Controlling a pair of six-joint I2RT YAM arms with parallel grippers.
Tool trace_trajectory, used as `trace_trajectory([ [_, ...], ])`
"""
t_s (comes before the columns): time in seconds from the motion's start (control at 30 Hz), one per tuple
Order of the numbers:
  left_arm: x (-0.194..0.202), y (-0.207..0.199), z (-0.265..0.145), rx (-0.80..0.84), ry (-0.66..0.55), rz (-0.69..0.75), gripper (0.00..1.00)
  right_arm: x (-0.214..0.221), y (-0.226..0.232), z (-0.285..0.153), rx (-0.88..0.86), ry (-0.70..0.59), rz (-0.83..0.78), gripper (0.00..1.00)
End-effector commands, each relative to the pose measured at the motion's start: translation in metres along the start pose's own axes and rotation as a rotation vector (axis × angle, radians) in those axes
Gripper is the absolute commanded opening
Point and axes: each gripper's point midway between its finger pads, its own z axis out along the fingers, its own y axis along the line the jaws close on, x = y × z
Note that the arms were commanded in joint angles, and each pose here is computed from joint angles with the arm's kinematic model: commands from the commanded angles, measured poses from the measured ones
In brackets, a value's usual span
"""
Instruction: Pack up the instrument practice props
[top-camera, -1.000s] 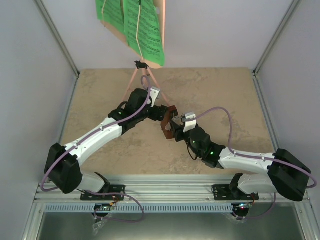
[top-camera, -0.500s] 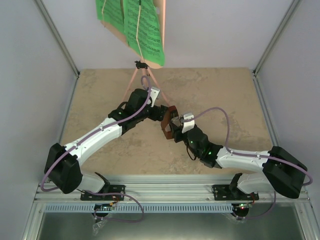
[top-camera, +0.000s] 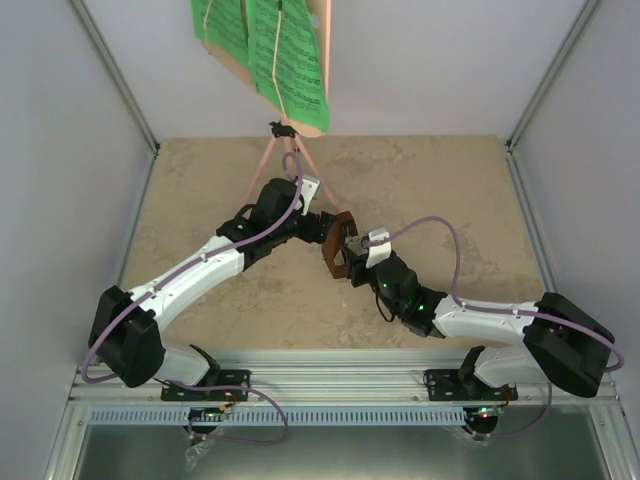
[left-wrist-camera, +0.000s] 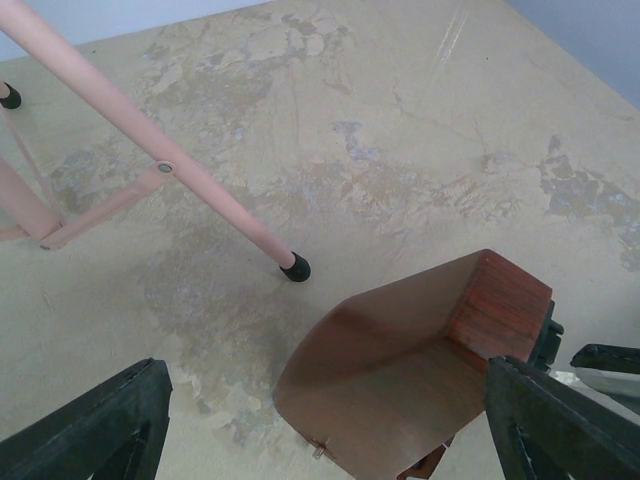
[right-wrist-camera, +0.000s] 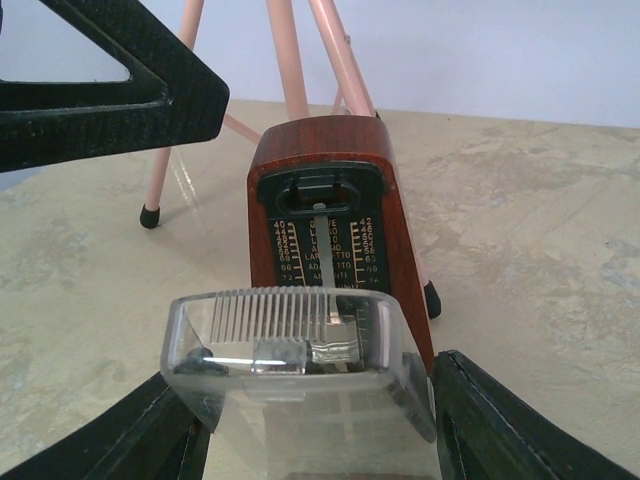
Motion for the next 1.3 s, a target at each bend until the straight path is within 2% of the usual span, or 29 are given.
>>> trace_trajectory([
  [0.0, -0.001, 0.003, -0.002, -0.013, -0.01, 0.011, 0.88, -0.006, 0.0, 0.003, -0.003, -0.029, 0.006, 0.49],
  [0.43, 0.0, 0.003, 0.0, -0.014, -0.004, 0.01, 0.88, -0.008, -0.004, 0.005, 0.011, -0.027, -0.023, 0.5],
  [0.8, 0.002, 0.004, 0.002, -0.016, 0.003, 0.011, 0.88, 0.009, 0.002, 0.014, -0.011, 0.032, -0.046, 0.5],
  [1.27, 0.0, 0.004, 0.0, -0.015, -0.003, 0.012, 0.88, 0.001, 0.007, 0.013, -0.024, 0.046, -0.045, 0.5],
])
